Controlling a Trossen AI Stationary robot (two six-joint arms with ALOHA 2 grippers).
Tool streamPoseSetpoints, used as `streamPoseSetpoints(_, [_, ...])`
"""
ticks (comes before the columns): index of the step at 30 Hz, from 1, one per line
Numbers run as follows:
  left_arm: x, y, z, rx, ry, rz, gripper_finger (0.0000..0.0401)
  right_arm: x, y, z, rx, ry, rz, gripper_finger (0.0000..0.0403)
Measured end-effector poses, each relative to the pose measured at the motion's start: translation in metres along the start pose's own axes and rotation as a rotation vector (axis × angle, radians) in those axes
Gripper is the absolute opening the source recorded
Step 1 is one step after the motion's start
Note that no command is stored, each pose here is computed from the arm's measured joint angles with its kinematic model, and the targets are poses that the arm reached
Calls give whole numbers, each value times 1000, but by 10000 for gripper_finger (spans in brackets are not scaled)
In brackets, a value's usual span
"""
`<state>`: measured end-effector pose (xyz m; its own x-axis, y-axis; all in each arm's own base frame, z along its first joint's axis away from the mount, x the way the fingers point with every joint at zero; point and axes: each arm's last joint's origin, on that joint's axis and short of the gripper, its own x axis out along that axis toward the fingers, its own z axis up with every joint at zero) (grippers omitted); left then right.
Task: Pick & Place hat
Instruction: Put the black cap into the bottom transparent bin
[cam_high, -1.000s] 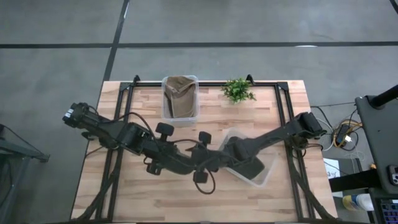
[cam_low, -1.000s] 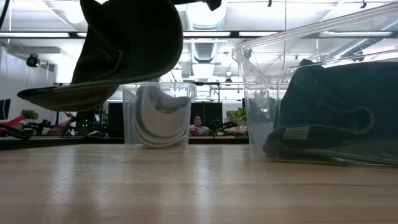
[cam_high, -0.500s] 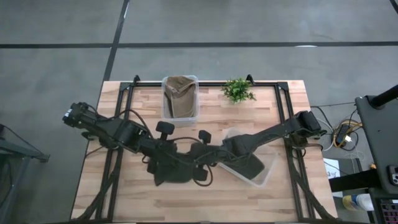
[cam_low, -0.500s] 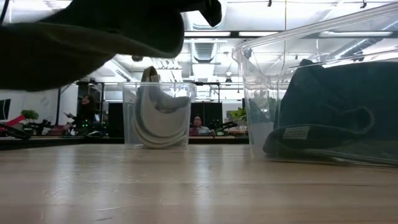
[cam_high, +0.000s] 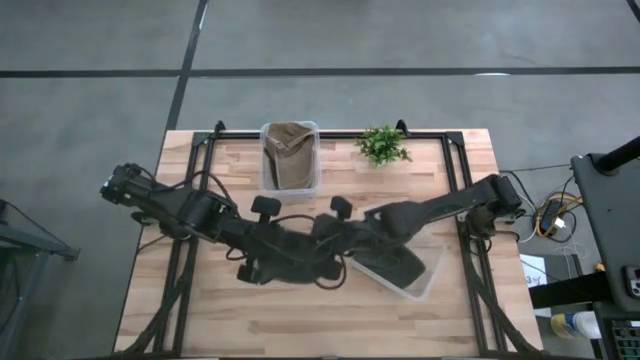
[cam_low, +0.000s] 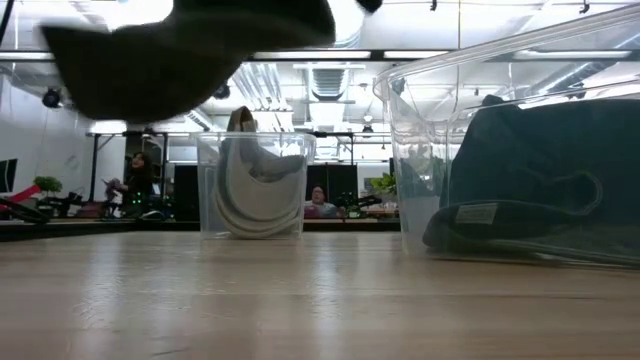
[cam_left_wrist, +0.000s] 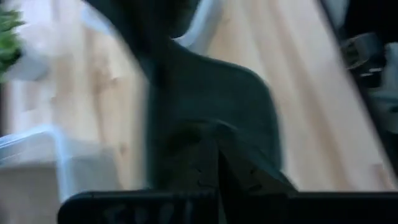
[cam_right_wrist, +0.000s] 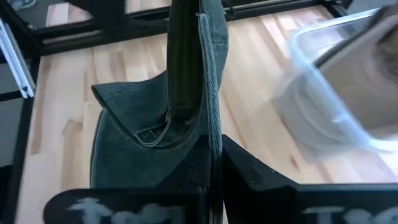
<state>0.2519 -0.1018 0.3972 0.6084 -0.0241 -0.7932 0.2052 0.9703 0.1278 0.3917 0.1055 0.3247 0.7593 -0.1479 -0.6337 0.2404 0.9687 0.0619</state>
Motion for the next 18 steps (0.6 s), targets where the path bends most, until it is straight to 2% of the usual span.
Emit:
streamPoseSetpoints(3, [-2,-2,2,-4,-18,-69,15,-27,-5,15,25,16,-9,10])
streamPoseSetpoints(8, [-2,-5,4,-22,-34,-129,73,-82,-20,32,120,90,-44,9])
streamPoseSetpoints(13, [2,-5,1,-12,-17,-74,133,-137,-34,31,259,166,-90,9])
streamPoseSetpoints(18, [6,-5,-1,5,-10,-41,159,-184,-40,17,403,204,-96,9])
